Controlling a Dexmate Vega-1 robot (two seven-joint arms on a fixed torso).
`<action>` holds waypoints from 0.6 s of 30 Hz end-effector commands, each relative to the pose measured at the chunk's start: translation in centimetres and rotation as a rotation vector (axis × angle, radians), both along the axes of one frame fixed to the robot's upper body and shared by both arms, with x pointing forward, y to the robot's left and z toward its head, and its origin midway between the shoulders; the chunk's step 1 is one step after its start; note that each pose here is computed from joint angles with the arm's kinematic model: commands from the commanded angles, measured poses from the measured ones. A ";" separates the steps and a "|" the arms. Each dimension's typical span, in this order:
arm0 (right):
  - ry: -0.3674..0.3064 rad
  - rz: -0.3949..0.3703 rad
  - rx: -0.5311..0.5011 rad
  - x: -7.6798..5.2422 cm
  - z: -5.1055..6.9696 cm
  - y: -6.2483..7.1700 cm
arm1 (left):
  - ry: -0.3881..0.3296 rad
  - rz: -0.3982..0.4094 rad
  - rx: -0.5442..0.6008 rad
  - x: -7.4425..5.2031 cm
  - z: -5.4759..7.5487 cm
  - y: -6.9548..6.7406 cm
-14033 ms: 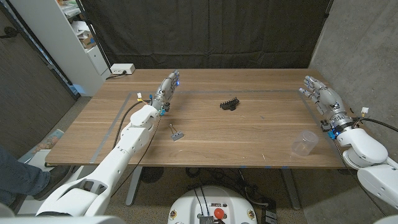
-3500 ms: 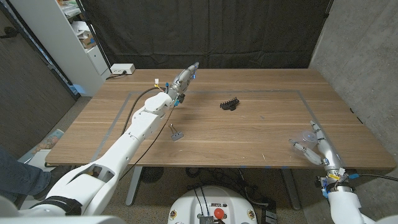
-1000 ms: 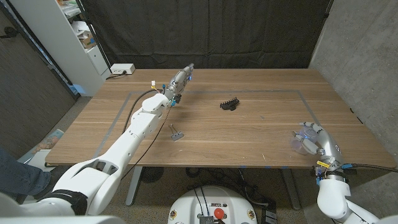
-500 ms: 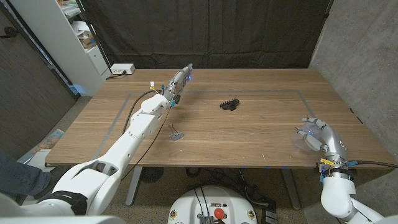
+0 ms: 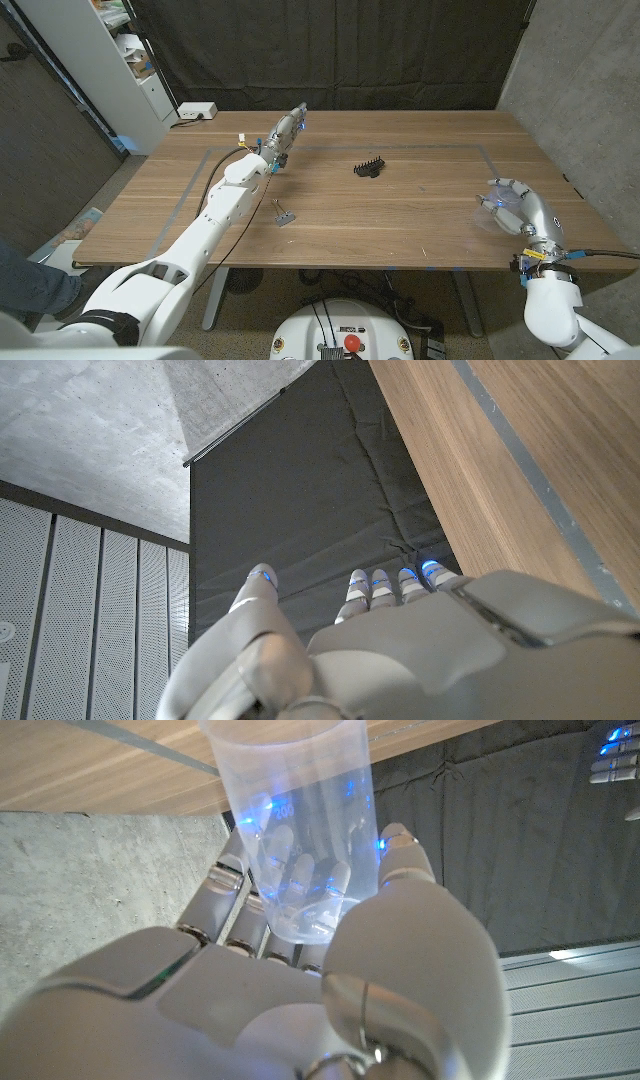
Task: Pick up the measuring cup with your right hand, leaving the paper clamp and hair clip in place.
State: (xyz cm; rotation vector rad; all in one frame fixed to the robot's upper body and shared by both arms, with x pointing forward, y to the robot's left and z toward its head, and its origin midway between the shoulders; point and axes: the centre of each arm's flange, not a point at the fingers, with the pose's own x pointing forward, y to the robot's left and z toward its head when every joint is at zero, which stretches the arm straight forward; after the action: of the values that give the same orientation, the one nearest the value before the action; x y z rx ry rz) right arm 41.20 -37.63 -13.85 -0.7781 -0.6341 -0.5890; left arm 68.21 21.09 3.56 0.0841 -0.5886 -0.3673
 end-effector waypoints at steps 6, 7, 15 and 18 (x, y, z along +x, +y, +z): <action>-0.003 0.023 -0.027 -1.5 3.0 0.0 | -0.012 -0.009 -0.018 -0.2 -0.1 0.7; -0.006 0.024 -0.033 -1.6 3.2 0.1 | -0.012 -0.013 -0.018 -0.2 -0.2 0.7; -0.033 0.023 -0.047 -2.7 4.9 0.2 | -0.015 -0.018 -0.025 0.0 -0.3 1.0; -0.045 0.028 -0.053 -3.0 5.6 0.1 | -0.014 -0.018 -0.026 0.1 -0.5 1.1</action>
State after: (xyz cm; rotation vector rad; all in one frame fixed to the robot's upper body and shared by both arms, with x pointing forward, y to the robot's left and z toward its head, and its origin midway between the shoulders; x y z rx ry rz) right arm 39.39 -37.48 -10.34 -0.7967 -0.6706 -0.5683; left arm 68.06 21.79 3.41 0.0678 -0.6054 -0.3736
